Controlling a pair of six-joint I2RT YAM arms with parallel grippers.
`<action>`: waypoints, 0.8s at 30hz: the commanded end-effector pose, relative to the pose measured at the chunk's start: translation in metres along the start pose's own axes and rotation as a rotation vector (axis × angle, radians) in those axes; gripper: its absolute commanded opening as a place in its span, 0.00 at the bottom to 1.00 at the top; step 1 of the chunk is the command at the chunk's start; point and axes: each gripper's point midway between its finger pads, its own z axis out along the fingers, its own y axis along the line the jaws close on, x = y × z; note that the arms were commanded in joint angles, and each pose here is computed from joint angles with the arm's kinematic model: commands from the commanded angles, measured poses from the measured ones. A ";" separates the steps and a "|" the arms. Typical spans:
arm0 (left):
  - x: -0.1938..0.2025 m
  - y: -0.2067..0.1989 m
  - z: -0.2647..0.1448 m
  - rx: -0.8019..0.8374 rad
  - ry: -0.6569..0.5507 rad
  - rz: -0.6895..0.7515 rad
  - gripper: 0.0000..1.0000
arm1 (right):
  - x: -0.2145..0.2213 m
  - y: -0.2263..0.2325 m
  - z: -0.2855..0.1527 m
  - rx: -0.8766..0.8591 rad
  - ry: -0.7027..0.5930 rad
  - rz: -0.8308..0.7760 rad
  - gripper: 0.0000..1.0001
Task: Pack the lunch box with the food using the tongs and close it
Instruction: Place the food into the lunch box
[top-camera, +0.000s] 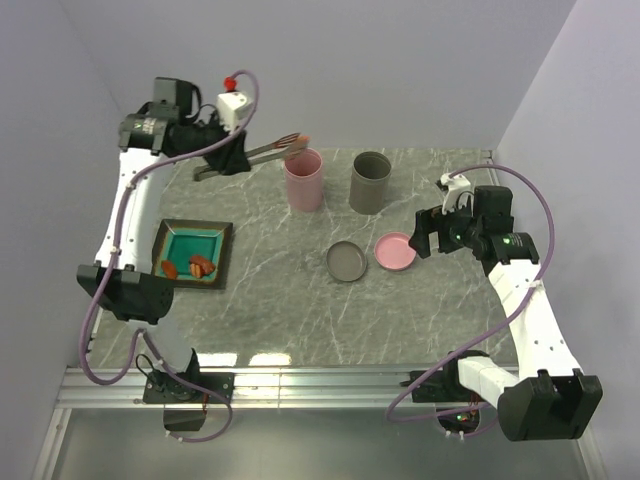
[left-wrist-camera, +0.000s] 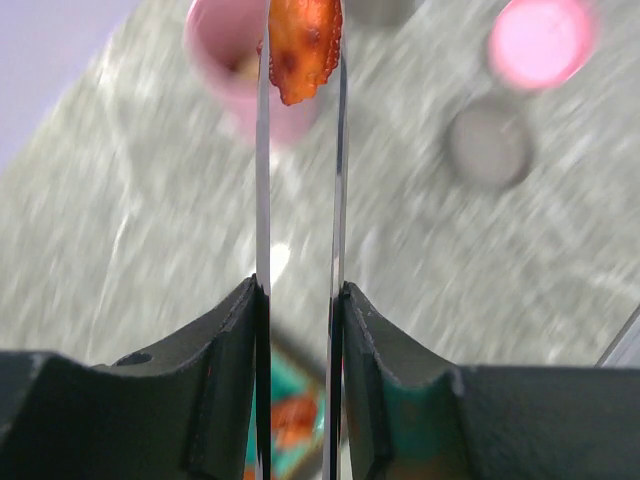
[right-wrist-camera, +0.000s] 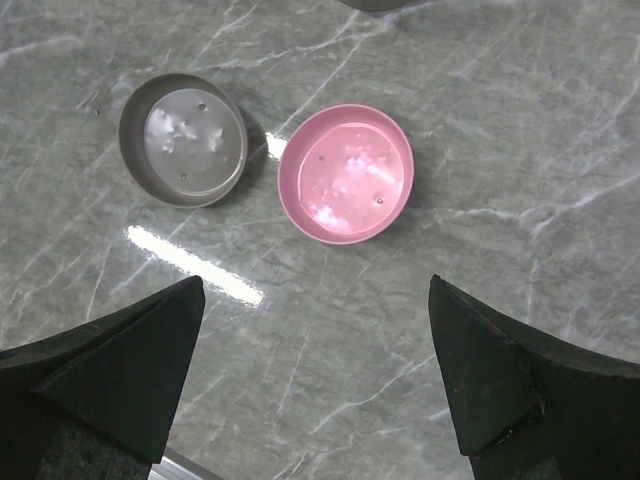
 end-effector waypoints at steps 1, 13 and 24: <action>-0.055 -0.020 0.023 0.061 -0.153 -0.015 0.20 | -0.021 -0.006 -0.006 0.038 -0.043 -0.010 1.00; -0.130 -0.059 0.107 0.181 -0.373 0.002 0.21 | -0.021 -0.027 -0.005 0.109 -0.035 0.040 1.00; -0.110 -0.075 0.174 0.257 -0.325 -0.048 0.24 | -0.023 -0.035 -0.004 0.107 -0.035 0.075 1.00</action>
